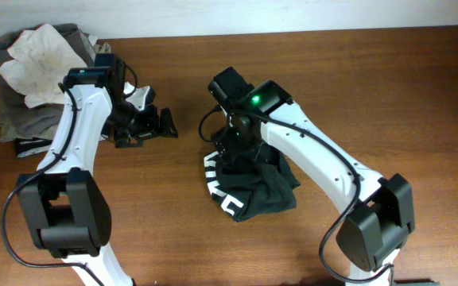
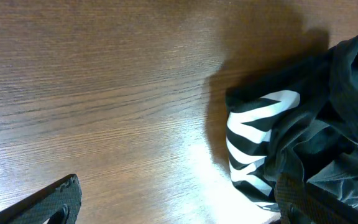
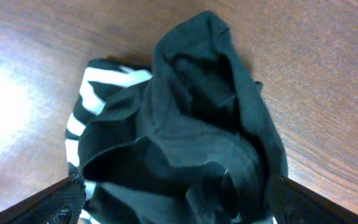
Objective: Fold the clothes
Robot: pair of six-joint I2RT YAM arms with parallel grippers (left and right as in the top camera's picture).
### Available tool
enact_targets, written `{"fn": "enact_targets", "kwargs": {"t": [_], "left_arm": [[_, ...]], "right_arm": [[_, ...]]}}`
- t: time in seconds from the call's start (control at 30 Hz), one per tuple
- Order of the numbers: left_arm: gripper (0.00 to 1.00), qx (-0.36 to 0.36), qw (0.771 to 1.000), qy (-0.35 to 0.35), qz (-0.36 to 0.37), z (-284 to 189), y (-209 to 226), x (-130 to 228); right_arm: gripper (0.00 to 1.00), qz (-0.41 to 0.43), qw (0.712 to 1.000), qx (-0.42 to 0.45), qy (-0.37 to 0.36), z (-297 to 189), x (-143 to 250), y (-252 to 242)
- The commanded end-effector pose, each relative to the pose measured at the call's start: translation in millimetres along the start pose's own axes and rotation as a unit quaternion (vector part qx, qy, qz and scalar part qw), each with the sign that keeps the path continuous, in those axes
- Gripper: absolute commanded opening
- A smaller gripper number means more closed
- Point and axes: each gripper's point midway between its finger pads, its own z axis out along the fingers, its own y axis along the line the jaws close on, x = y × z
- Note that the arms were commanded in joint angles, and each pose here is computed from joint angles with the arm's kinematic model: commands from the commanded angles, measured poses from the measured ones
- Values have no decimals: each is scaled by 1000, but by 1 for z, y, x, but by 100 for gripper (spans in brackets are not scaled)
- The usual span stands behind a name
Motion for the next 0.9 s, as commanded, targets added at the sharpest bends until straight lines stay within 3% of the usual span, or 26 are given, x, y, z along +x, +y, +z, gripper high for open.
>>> {"fn": "enact_targets", "kwargs": {"t": [0.0, 0.07, 0.3, 0.47, 0.57, 0.73, 0.87], "left_arm": [[99, -3, 1000, 4, -6, 5, 3, 0], [99, -3, 1000, 2, -5, 5, 2, -1], [99, -3, 1000, -1, -2, 5, 3, -3], [99, -3, 1000, -2, -1, 5, 2, -3], [99, -3, 1000, -3, -1, 5, 2, -3], [99, -4, 1000, -3, -1, 5, 3, -4], [99, -3, 1000, -4, 1, 5, 1, -4]], "right_arm": [[93, 14, 1000, -5, 22, 22, 0, 4], [87, 14, 999, -9, 33, 33, 1, 7], [47, 24, 1000, -10, 17, 49, -13, 9], [29, 25, 1000, -10, 14, 52, -15, 9], [4, 32, 999, 4, 8, 53, -18, 1], [4, 80, 997, 11, -9, 39, -33, -34], [4, 104, 993, 11, -45, 2, -57, -76]]}}
